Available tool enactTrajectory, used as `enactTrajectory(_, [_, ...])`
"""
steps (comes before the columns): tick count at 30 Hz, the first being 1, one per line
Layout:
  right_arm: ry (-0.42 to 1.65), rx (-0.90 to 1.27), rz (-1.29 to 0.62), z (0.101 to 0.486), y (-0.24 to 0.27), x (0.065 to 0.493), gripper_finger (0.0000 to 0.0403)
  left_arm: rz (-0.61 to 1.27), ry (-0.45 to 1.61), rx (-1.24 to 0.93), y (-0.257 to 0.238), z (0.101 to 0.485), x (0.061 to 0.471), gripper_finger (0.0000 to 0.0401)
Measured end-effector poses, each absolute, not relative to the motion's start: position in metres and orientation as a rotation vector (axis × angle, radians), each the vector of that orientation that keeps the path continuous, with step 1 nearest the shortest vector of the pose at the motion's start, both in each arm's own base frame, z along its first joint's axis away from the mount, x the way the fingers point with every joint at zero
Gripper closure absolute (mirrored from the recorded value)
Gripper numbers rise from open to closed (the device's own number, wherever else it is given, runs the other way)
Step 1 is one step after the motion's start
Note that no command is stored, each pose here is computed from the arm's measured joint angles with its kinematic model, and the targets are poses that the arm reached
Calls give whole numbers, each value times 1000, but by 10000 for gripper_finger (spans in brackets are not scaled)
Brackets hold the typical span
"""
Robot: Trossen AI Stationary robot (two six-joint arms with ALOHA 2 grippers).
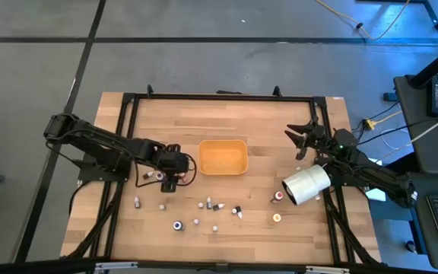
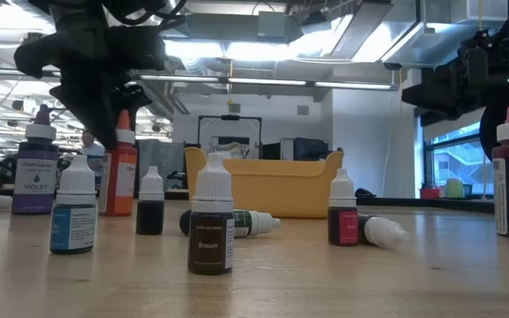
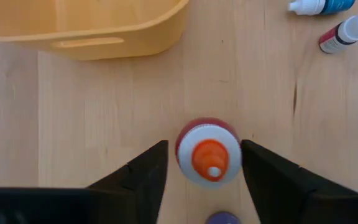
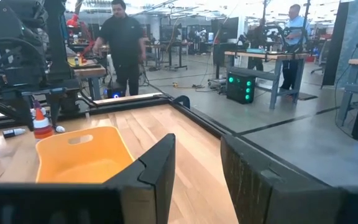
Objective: Pick & Place food coloring
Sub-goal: Put the big orange food coloring bottle into the yellow bin
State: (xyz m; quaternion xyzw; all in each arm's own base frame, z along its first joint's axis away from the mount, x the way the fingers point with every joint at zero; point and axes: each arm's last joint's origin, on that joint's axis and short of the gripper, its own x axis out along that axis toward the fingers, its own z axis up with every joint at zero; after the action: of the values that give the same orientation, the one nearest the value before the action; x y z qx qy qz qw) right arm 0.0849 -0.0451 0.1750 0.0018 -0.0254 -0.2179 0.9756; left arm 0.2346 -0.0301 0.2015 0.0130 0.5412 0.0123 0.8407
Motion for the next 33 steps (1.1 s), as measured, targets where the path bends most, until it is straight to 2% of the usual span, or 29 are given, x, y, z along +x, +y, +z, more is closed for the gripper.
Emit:
enactTrajectory(5, [-45,5,-440,174,-45,85,272,24,1130,25,-30,204,235,278])
enactTrajectory(7, [-45,4,-440,174,-45,85,272,25,1129,23,-30,203,236,289])
enactTrajectory(20, [-45,4,-439,174,-45,85,272,23,1092,20,-30,208,235,288])
enactTrajectory(29, [-47,1,-439,175,-45,85,272,156,904,35,-28,262,250,285])
enactTrajectory(33, [-47,1,-439,175,-45,85,272,171,935,63,-23,280,248,288])
